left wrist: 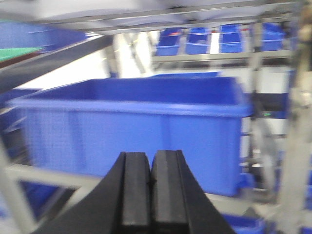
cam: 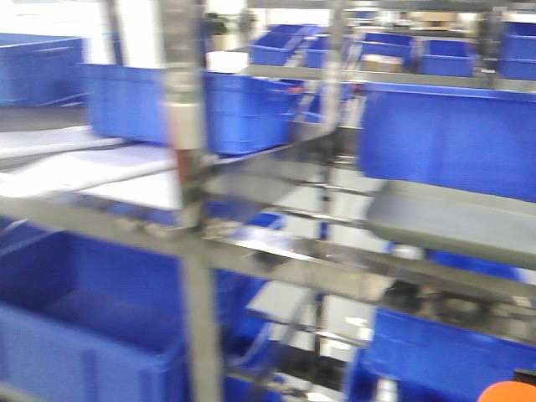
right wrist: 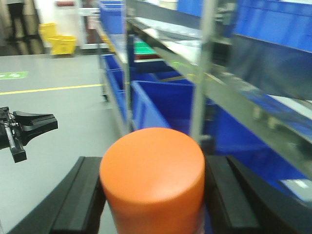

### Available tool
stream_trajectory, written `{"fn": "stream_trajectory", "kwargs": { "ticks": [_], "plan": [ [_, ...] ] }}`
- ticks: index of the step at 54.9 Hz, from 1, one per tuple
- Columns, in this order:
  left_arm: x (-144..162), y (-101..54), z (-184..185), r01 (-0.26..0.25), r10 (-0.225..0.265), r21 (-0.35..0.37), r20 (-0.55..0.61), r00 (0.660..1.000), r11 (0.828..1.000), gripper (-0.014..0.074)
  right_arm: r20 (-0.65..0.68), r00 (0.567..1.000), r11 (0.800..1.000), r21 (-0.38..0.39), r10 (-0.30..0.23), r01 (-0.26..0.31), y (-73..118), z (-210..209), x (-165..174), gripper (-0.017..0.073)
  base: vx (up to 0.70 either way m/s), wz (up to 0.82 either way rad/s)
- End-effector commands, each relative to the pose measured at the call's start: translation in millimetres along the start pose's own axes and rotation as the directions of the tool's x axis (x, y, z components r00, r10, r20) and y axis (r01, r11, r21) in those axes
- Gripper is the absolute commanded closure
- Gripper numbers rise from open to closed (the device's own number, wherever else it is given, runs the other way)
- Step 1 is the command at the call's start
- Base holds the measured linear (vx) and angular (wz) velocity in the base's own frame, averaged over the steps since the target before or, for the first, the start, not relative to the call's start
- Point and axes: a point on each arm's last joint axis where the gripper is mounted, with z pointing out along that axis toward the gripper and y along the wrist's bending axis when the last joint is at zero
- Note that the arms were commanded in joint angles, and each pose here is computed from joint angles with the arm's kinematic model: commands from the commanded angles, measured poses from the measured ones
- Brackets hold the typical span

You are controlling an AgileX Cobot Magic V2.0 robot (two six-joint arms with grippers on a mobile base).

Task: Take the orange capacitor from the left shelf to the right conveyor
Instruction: 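Drive the base to the round green conveyor holding the cylinder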

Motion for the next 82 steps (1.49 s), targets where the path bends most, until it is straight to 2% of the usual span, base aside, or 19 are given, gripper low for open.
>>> {"fn": "stream_trajectory", "kwargs": {
  "ticks": [1,82],
  "plan": [
    [2.7,-0.2,0.8,0.005,-0.005,0.0,0.063,0.998,1.0,0.0599,0.085,0.996,0.999,0.035,0.009,-0.012,-2.7,-2.4,-13.5,0.0232,-0.08,0.58],
    [2.7,-0.2,0.8,0.005,-0.005,0.0,0.063,0.998,1.0,0.0599,0.083,0.997,0.999,0.033,0.009,-0.012,-2.5,-2.4,-13.3,0.0232,-0.04,0.49]
  ]
}}
